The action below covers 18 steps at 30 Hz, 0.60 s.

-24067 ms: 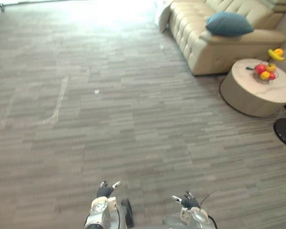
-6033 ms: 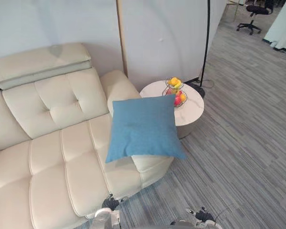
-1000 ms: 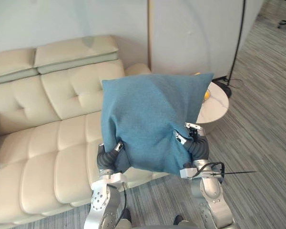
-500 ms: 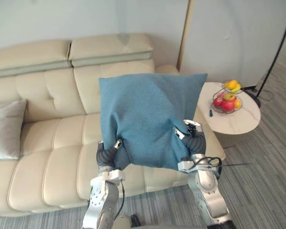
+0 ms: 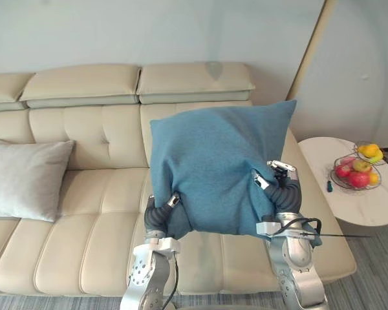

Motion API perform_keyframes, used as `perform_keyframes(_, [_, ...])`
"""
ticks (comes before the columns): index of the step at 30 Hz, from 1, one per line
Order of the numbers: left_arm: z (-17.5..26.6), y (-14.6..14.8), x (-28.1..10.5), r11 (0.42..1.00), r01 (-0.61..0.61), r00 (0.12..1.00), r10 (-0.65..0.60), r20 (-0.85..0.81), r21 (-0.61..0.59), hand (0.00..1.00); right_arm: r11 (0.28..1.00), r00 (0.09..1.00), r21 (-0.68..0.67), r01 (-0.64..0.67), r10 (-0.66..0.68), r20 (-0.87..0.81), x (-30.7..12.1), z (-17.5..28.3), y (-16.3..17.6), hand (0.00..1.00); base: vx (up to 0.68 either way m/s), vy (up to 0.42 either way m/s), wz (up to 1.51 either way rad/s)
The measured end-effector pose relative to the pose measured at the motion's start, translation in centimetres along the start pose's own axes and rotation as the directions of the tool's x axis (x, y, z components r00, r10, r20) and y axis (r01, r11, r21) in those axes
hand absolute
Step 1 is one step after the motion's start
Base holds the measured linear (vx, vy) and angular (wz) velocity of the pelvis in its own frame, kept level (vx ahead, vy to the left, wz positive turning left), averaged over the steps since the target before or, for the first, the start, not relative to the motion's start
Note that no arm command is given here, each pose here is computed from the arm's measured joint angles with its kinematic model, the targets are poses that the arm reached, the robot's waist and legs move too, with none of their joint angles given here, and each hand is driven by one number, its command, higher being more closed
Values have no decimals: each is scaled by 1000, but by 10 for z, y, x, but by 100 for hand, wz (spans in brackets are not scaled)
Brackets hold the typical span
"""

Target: Pick up cushions and gather them together orderly.

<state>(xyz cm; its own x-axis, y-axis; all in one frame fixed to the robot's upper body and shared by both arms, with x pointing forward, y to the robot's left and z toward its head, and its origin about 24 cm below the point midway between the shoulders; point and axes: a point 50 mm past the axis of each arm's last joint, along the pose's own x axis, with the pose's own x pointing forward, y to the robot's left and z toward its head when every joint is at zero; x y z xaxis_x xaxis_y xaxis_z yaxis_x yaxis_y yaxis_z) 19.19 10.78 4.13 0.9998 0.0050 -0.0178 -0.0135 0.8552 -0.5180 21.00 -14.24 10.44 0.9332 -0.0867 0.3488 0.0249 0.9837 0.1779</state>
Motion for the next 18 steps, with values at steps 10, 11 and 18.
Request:
perform_keyframes(10, [-5, -3, -2, 1000, 23, 999, -22, -29, 9, 100, 1000, 1000, -17, 22, -23, -8, -1, -2, -4, 100, -104, 4, -4])
perform_keyframes(11, [-6, -3, -2, 1000, 24, 999, -24, -31, 9, 100, 999, 1000, -20, 24, -25, -8, -1, -2, -4, 100, 0, 0, 0])
perform_keyframes(18, [-10, 5, -2, 999, 8, 998, -5, -60, 48, 100, 997, 996, -82, 15, -22, -85, 6, -26, -7, 100, 15, 13, 11])
